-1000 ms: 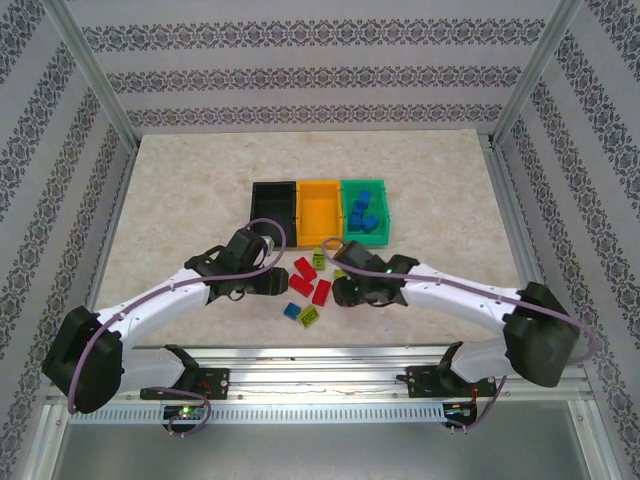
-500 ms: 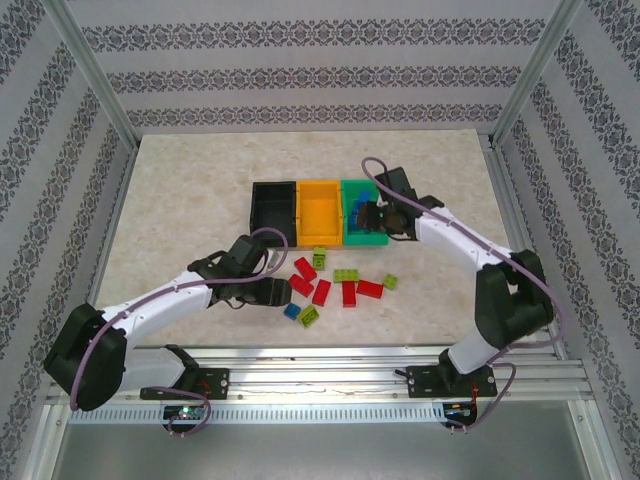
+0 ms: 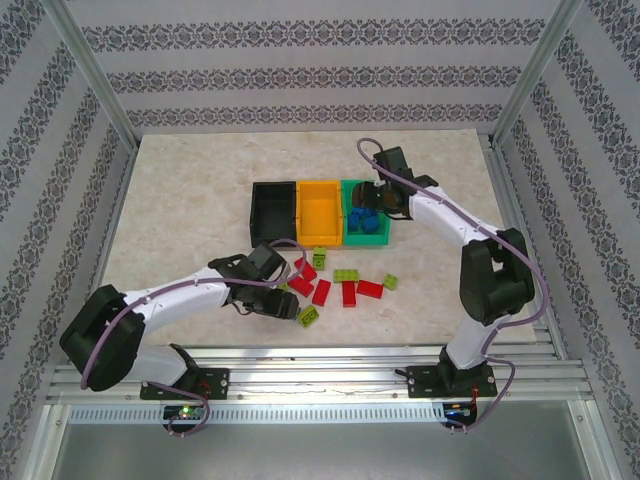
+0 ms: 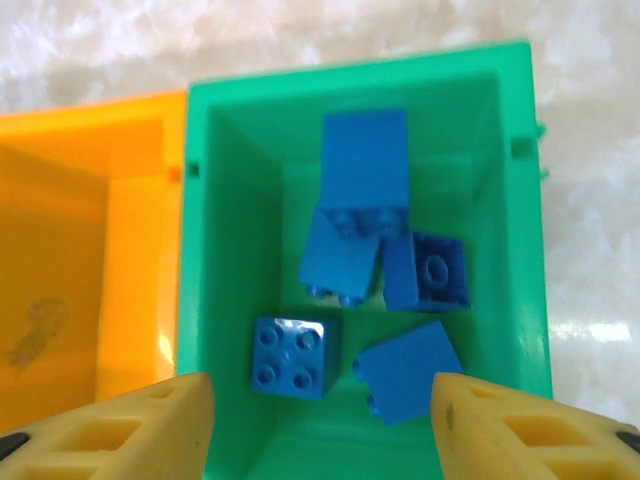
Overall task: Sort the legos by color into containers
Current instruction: Place the lego in the container, then move the lego to the bottom-center of the table.
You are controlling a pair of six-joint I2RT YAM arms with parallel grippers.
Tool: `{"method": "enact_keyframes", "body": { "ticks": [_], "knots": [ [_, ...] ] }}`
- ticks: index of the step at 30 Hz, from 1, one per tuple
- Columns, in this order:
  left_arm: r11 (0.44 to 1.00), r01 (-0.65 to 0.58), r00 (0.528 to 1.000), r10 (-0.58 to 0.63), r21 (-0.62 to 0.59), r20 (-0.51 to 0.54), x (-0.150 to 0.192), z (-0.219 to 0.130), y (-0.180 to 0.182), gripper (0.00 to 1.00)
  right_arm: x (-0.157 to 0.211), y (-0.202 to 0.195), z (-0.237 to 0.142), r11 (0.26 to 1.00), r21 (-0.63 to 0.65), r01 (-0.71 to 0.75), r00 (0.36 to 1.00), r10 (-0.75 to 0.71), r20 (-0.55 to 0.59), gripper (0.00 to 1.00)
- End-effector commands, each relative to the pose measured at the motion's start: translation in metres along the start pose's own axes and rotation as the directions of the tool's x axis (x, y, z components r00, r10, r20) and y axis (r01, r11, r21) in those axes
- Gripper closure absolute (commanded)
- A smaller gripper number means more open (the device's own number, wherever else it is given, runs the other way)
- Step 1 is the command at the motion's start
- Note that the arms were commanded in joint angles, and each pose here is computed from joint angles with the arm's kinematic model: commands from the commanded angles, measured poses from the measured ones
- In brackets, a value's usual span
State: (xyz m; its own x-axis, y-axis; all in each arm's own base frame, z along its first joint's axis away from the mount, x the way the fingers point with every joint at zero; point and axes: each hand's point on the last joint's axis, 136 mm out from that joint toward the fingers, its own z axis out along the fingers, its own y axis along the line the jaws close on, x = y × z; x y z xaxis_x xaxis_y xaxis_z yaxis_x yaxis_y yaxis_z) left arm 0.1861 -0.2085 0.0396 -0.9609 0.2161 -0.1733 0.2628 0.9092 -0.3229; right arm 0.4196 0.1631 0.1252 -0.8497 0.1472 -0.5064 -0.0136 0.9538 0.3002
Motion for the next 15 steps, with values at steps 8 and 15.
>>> {"method": "enact_keyframes", "body": {
  "ticks": [8, 15],
  "knots": [
    [0.991, -0.094, 0.994, 0.089, -0.092, -0.058, -0.002, 0.009, 0.002, 0.36, 0.033, -0.006, -0.033, 1.0, 0.011, 0.026, 0.999, -0.026, 0.02, 0.41],
    [0.987, -0.137, 0.989, 0.131, -0.089, -0.074, -0.007, 0.017, -0.012, 0.35, 0.041, -0.014, -0.038, 0.999, 0.028, 0.021, 0.999, -0.022, 0.024, 0.41]
  ]
}}
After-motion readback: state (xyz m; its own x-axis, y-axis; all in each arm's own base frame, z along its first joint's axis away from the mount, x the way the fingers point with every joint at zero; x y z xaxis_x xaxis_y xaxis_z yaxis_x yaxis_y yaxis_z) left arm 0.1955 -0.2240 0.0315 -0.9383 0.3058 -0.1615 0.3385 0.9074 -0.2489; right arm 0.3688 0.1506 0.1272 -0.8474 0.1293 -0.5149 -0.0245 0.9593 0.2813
